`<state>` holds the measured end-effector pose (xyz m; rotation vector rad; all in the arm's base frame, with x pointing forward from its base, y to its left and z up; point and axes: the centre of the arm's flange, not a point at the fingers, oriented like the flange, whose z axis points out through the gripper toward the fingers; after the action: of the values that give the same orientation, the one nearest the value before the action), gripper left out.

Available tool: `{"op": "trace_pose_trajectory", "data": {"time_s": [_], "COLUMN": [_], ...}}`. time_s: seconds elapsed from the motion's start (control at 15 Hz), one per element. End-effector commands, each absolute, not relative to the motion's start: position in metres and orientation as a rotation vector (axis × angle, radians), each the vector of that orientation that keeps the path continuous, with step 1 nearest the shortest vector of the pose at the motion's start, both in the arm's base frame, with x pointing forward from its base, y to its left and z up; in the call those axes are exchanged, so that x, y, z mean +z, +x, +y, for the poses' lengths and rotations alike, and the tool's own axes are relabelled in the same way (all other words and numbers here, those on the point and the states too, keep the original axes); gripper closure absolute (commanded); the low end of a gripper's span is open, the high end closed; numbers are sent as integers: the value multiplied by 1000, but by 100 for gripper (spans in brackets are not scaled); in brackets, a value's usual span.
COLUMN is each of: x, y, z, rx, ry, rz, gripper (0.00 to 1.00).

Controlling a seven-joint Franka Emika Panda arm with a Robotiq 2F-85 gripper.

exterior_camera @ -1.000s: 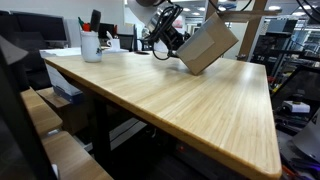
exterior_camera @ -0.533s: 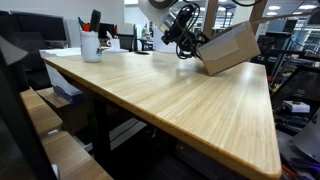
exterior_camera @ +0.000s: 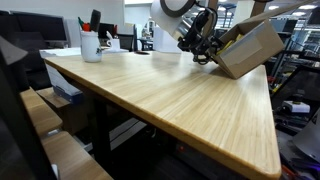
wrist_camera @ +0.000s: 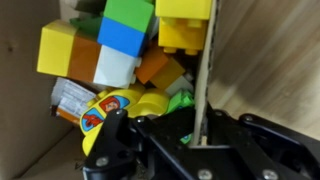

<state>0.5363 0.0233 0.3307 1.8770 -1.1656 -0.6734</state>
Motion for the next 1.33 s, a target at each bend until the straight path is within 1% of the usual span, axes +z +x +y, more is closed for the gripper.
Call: {"op": "trace_pose_trajectory", "data": {"time_s": [0.0, 0.07, 0.13, 0.2, 0.27, 0.33, 0.47, 0.53, 0.6, 0.67, 0.8, 0.87, 0.93, 1.0, 1.2, 1.27], "x": [326, 323, 320, 321, 322, 322, 323, 324, 325, 325, 326, 327, 327, 329, 334, 336], "y": [507, 504, 499, 496, 494, 493, 492, 492, 492, 492, 494, 495, 495, 496, 501, 502], "z": [17, 18, 19, 19, 19, 19, 19, 19, 19, 19, 19, 19, 20, 21, 22, 22], "rx": [-695, -699, -707, -709, -713, -716, -724, -725, -725, -724, -719, -715, -713, -709, -716, -721], "ry": [1890, 1883, 1868, 1858, 1851, 1844, 1832, 1825, 1823, 1823, 1825, 1829, 1834, 1842, 1855, 1856], "rz": [-1090, -1083, -1073, -1071, -1068, -1061, -1044, -1034, -1032, -1024, -1010, -1008, -1008, -1007, -989, -984], "gripper": [96, 94, 88, 87, 83, 85, 85, 83, 80, 80, 74, 60, 48, 44, 27, 25]}}
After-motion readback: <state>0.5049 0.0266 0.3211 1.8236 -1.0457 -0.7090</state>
